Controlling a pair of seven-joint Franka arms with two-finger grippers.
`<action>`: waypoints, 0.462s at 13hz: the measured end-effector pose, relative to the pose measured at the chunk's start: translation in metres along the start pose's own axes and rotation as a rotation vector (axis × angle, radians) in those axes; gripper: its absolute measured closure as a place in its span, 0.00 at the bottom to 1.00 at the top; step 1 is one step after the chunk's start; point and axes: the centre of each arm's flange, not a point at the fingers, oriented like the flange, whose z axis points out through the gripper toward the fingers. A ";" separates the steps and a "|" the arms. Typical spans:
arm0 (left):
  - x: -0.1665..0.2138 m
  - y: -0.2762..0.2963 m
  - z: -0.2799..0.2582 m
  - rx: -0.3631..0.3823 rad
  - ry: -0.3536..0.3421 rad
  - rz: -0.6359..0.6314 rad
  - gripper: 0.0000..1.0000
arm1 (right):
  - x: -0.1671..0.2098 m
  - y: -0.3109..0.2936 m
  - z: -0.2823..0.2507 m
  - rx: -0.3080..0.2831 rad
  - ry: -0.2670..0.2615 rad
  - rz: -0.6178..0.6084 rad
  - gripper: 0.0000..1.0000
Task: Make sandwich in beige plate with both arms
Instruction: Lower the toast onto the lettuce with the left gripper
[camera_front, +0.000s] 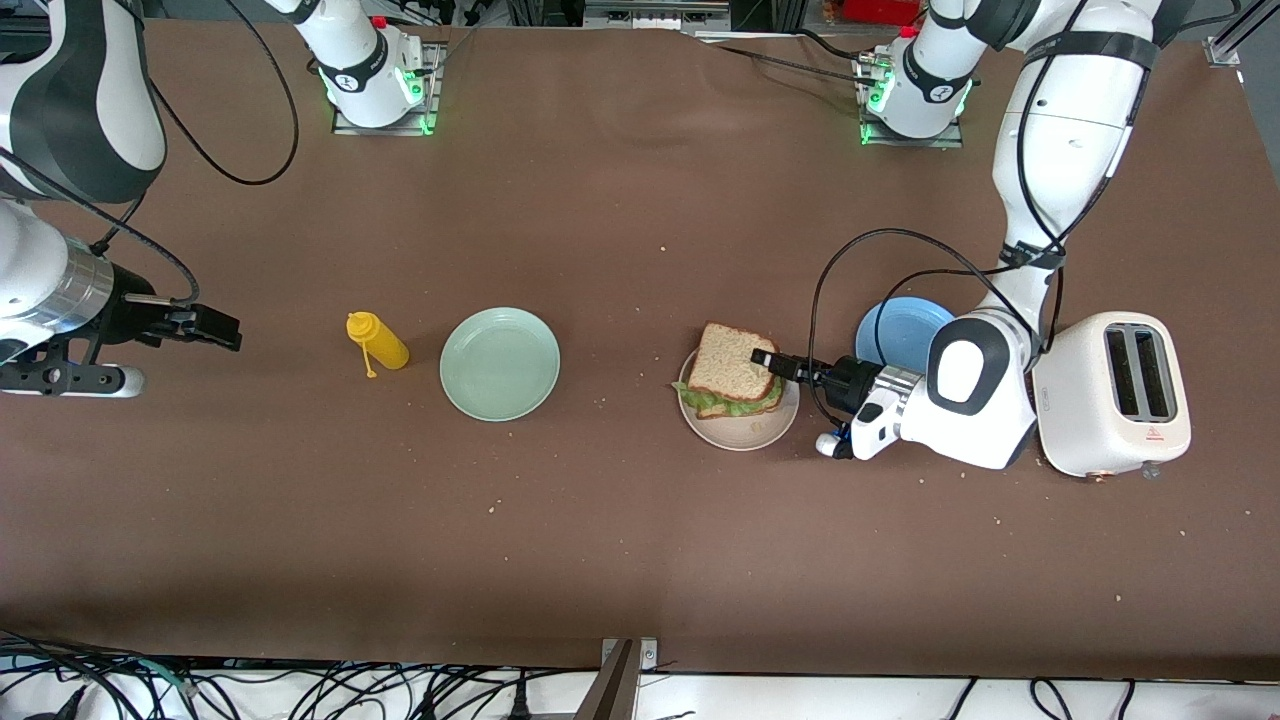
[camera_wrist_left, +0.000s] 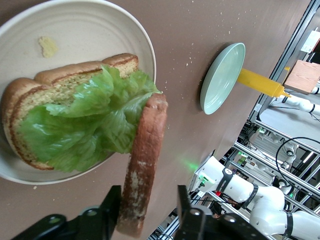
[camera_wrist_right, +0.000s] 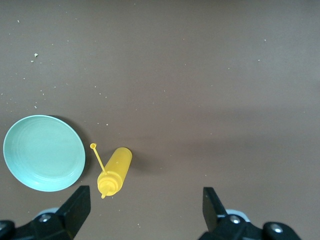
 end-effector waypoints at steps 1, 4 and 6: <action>0.000 -0.001 -0.002 0.002 0.005 -0.002 0.30 | 0.000 0.000 0.000 0.000 -0.002 0.000 0.00; 0.003 -0.011 -0.012 0.051 0.035 -0.007 0.01 | -0.001 0.000 0.001 -0.001 -0.008 0.000 0.00; 0.005 -0.015 -0.016 0.089 0.057 -0.003 0.00 | -0.001 0.000 0.001 -0.001 -0.008 0.000 0.00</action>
